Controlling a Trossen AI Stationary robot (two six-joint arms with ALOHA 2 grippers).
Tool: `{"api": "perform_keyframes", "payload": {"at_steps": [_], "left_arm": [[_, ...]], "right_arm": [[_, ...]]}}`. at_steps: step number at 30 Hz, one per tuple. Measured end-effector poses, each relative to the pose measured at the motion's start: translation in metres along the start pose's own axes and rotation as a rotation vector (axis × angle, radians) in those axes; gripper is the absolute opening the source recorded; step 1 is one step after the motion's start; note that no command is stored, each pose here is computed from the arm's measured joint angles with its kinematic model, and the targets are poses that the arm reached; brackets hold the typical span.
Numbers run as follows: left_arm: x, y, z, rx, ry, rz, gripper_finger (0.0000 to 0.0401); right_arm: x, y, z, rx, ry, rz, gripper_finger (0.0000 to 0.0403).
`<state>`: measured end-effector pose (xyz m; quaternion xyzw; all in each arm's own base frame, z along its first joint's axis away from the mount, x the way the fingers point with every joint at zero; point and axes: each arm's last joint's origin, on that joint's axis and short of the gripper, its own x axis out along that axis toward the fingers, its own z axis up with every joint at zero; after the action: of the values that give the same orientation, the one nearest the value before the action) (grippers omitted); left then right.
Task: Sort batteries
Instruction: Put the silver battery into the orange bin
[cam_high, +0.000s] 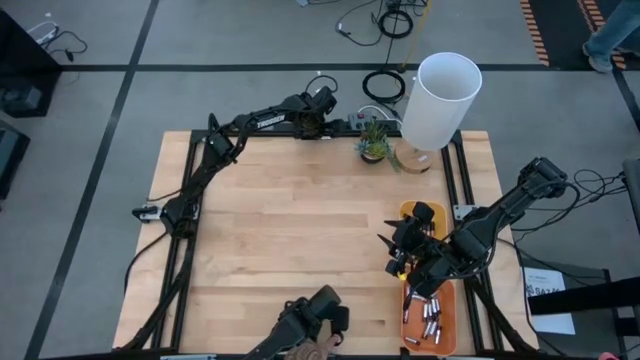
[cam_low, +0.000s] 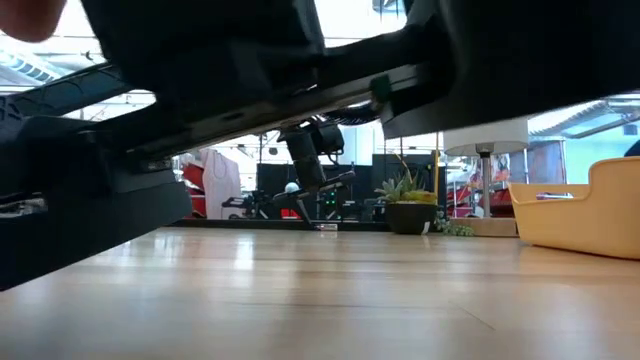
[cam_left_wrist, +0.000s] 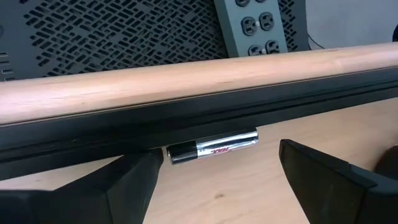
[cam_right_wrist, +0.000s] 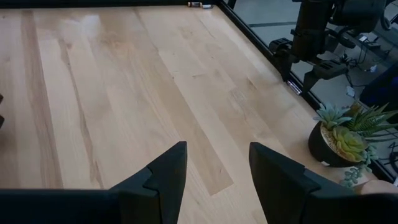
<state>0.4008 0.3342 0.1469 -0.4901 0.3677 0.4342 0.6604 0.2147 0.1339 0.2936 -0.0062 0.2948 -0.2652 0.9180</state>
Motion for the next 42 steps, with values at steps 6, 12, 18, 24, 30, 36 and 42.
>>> {"api": "perform_keyframes", "payload": {"at_steps": [6,12,18,24,30,36,42], "left_arm": [[0.0004,-0.0006,0.0002,0.002,-0.004,-0.007,0.0341],[0.0004,-0.0002,0.0000,-0.018,-0.019,0.014,0.0337],[0.0033,0.0021,0.0013,-0.003,-0.025,0.025,0.0298],[0.0036,0.0035,0.0037,-0.034,-0.033,0.022,0.0273],[0.0037,0.0070,0.0062,-0.027,-0.024,0.018,0.0271],[0.0037,0.0081,0.0052,0.081,-0.012,0.031,0.0271],[-0.0011,0.0074,0.0056,0.132,0.026,0.028,0.0271]], "right_arm": [[0.0000,0.0000,0.0000,0.001,0.000,0.000,0.0167],[0.0000,0.0000,0.0000,-0.007,0.000,0.000,0.0167],[0.0000,0.0000,0.0000,-0.027,0.000,0.000,0.0167],[0.0001,0.0000,0.0001,-0.048,-0.001,0.000,0.0167],[0.0001,0.0000,0.0001,-0.049,-0.001,0.000,0.0167],[0.0001,0.0000,0.0001,-0.049,-0.001,0.000,0.0167],[0.0001,0.0000,0.0001,-0.053,-0.001,0.000,0.0167]]}}
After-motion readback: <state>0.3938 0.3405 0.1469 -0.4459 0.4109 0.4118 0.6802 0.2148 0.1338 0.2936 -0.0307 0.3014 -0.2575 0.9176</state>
